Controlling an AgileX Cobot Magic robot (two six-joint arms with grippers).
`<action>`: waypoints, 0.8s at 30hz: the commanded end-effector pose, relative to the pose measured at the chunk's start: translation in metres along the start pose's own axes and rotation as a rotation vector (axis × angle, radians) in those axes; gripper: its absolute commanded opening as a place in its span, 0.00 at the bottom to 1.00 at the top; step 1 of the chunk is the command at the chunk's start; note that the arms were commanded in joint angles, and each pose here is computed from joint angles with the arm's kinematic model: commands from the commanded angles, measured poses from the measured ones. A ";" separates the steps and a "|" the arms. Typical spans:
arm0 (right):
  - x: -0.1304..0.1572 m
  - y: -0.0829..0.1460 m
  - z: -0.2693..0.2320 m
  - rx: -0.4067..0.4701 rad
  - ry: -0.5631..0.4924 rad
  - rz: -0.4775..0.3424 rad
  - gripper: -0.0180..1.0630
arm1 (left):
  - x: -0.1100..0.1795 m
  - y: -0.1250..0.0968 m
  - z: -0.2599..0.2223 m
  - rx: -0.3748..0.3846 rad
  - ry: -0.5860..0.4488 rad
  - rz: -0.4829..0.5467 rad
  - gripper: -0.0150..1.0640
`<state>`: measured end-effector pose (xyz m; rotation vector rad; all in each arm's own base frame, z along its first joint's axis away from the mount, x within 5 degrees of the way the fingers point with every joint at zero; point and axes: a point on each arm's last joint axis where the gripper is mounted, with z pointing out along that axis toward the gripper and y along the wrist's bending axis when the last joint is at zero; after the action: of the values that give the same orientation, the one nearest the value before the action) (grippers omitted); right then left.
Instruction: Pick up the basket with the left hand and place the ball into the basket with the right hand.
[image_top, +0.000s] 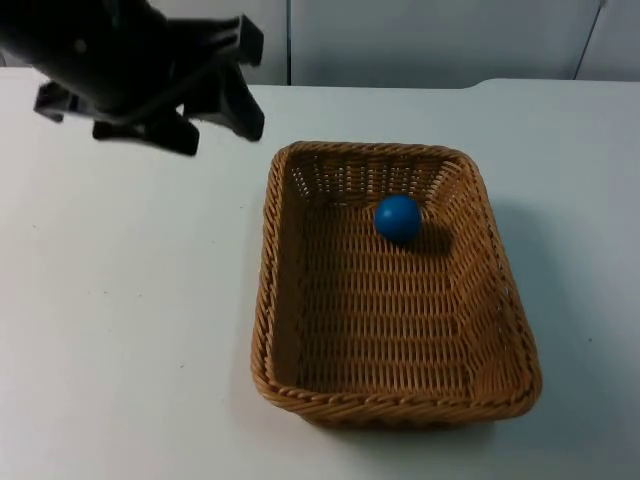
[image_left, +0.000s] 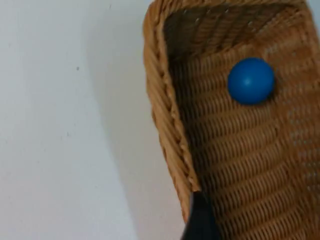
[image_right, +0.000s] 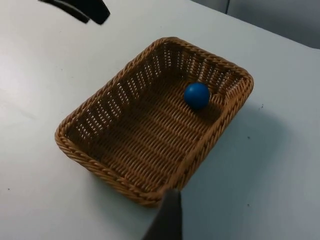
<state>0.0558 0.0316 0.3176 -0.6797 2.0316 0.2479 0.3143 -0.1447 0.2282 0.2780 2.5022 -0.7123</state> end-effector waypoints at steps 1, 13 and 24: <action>0.001 0.000 0.000 0.005 -0.007 -0.016 0.72 | -0.004 -0.009 -0.023 0.003 -0.036 0.047 0.56; 0.001 0.002 0.000 -0.019 -0.008 -0.054 0.75 | 0.033 -0.059 -0.164 0.055 -0.290 0.289 0.56; 0.012 0.007 -0.016 -0.076 -0.021 -0.052 0.75 | 0.144 -0.056 -0.228 0.053 -0.492 0.421 0.56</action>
<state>0.0399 0.0272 0.3164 -0.7632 2.0018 0.2874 0.0905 -0.0661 0.3456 0.5457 1.9002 -0.5936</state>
